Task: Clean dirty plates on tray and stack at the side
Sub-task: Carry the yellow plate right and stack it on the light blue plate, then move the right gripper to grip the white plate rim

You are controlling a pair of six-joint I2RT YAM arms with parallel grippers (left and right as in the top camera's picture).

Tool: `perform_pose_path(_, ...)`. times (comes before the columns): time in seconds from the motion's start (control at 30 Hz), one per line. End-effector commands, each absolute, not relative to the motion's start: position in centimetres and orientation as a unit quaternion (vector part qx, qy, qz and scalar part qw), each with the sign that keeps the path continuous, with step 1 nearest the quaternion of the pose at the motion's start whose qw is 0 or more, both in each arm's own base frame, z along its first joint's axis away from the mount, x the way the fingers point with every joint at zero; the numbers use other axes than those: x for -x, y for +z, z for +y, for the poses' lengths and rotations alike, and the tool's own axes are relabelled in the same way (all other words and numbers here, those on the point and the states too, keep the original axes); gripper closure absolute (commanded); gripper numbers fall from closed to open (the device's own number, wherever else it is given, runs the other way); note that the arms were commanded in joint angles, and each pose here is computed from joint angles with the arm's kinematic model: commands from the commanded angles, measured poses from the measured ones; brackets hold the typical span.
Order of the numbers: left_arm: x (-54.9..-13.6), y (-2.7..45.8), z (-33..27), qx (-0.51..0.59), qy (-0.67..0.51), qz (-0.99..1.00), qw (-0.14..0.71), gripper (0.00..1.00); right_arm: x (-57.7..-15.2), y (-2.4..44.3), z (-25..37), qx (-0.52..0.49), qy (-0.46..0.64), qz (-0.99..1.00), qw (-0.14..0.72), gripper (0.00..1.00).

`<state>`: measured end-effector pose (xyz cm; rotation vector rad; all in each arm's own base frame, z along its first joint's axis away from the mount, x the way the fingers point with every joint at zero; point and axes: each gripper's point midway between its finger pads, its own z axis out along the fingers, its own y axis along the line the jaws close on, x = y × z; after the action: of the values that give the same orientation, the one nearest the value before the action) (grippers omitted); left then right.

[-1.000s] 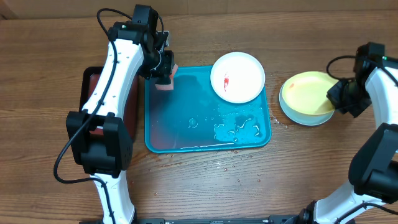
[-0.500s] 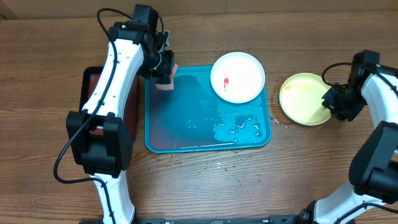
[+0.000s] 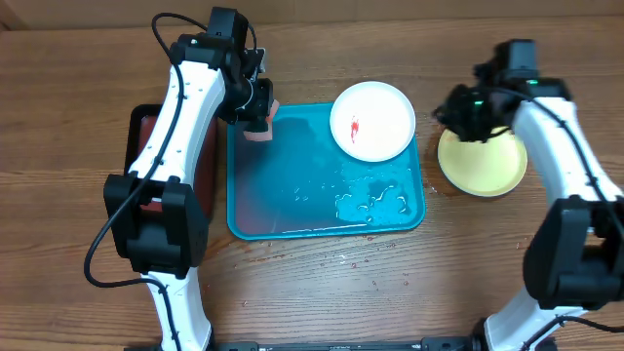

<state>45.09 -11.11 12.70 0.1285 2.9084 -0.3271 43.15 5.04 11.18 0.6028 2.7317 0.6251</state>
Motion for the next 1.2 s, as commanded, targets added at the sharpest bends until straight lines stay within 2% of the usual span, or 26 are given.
perform_pose_path(0.0,-45.5,13.1,-11.5,-0.041,-0.109,0.987,0.114,0.96,-42.7,9.2,7.3,-0.249,0.172,0.944,0.134,0.62)
perform_pose_path(0.3,-45.5,13.1,-11.4,-0.041,-0.107,0.987,0.114,0.96,-42.6,6.8,9.3,-0.271,0.083,0.943,0.177,0.62)
perform_pose_path(0.67,-45.5,13.1,-11.3,-0.041,-0.104,0.987,0.115,0.96,-41.3,1.0,9.6,-0.27,0.059,0.954,0.111,0.62)
perform_pose_path(0.8,-45.5,13.1,-11.3,-0.041,-0.104,0.987,0.115,0.96,-41.3,0.9,10.3,-0.262,0.077,0.957,0.102,0.75)
perform_pose_path(0.9,-45.5,13.1,-11.3,-0.041,-0.104,0.987,0.115,0.96,-40.7,0.9,11.6,-0.229,0.106,0.964,0.081,0.79)
perform_pose_path(1.17,-45.5,13.1,-11.3,-0.041,-0.104,0.987,0.115,0.96,-35.7,0.6,14.2,-0.157,0.121,0.98,-0.016,0.95)
